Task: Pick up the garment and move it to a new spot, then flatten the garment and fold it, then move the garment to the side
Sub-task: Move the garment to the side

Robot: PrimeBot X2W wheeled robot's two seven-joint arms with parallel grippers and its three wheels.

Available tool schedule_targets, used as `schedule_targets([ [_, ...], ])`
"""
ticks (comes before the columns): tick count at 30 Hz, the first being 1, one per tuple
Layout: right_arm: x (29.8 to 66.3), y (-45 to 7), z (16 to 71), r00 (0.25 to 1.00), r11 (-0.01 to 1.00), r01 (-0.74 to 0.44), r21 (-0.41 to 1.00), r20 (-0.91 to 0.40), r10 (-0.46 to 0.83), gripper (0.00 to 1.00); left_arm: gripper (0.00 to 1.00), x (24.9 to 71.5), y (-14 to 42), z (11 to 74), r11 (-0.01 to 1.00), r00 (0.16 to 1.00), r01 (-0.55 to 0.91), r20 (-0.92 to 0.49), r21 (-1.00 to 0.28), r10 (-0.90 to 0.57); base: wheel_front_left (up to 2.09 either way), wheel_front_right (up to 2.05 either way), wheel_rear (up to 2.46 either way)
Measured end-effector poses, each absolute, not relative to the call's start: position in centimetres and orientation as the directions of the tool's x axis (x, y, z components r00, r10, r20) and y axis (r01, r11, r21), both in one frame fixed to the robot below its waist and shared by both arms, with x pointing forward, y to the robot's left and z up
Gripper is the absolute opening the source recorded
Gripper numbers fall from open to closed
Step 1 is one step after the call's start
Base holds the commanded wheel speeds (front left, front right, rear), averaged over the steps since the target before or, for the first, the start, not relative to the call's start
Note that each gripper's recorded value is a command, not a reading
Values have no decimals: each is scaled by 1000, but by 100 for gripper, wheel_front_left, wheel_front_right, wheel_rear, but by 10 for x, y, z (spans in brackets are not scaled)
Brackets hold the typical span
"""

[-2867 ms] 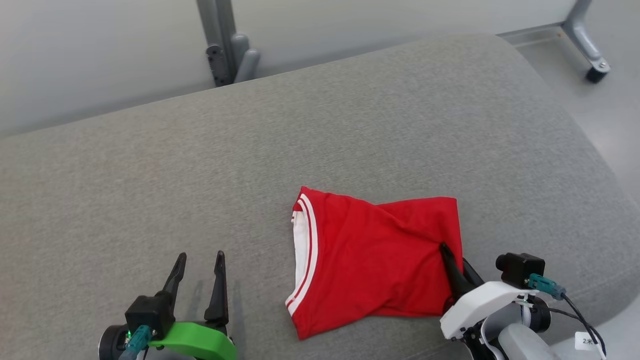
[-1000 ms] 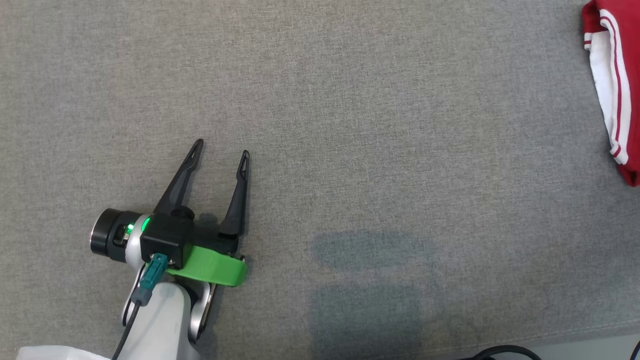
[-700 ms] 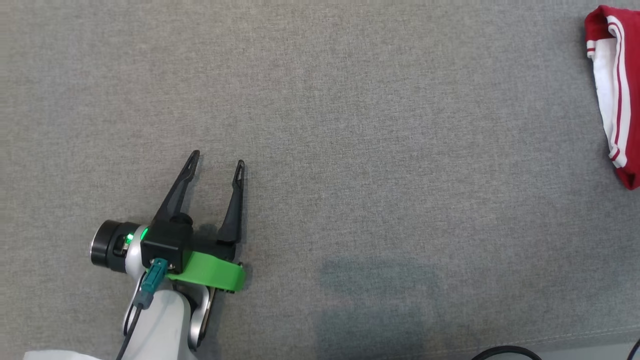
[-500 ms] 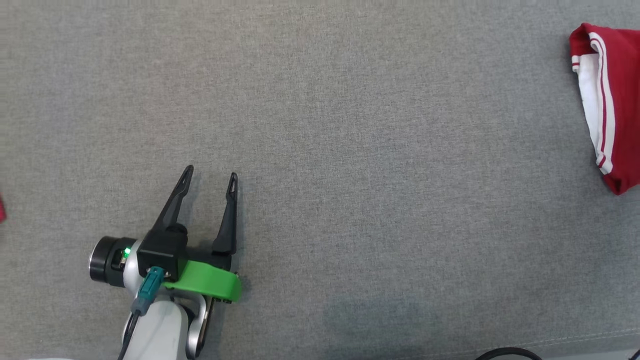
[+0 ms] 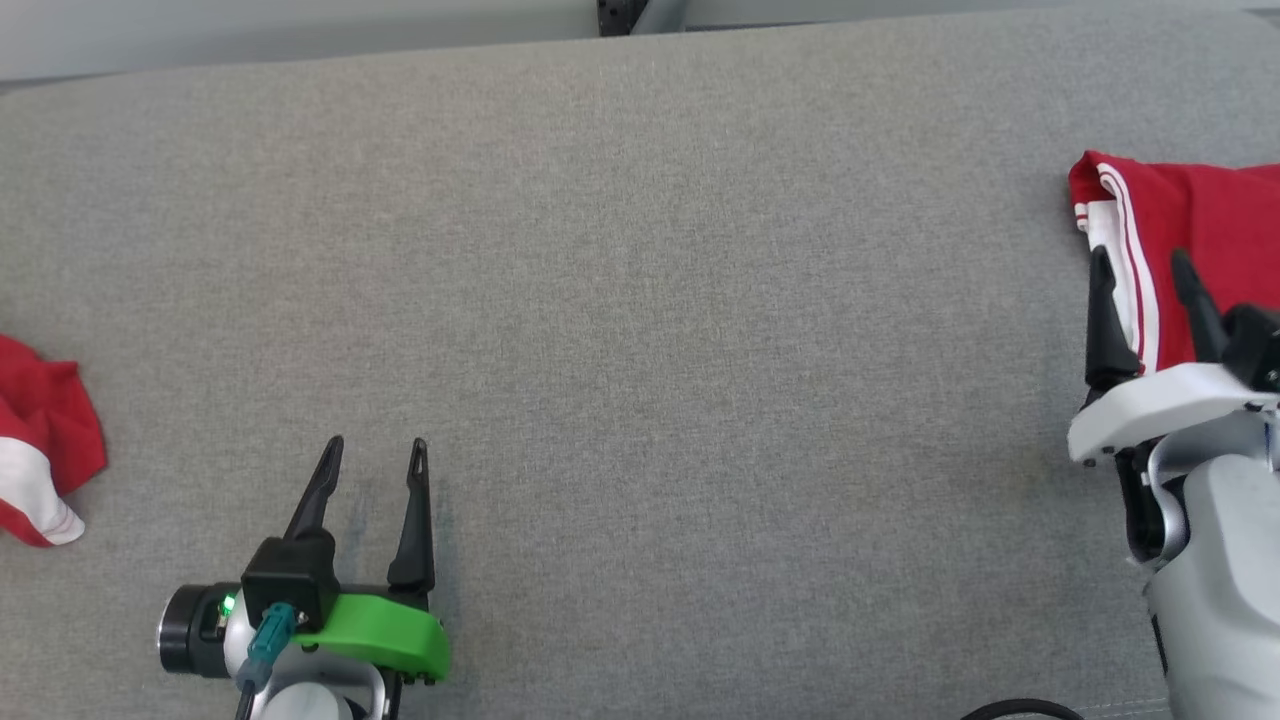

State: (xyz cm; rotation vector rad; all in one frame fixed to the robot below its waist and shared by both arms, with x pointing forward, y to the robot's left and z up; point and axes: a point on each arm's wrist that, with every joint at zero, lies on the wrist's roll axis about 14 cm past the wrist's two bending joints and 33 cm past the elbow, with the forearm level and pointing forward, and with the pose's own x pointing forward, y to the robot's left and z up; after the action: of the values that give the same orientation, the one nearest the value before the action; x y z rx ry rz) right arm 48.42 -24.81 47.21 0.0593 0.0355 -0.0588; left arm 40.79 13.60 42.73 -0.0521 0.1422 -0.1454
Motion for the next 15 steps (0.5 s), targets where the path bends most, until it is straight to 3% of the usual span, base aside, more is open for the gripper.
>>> schedule_targets([
  [15, 407, -174, 471, 995, 986, -80, 148, -49, 88, 100, 100, 357, 164, 452, 996, 995, 36, -87, -86, -44, 0, 0, 0],
])
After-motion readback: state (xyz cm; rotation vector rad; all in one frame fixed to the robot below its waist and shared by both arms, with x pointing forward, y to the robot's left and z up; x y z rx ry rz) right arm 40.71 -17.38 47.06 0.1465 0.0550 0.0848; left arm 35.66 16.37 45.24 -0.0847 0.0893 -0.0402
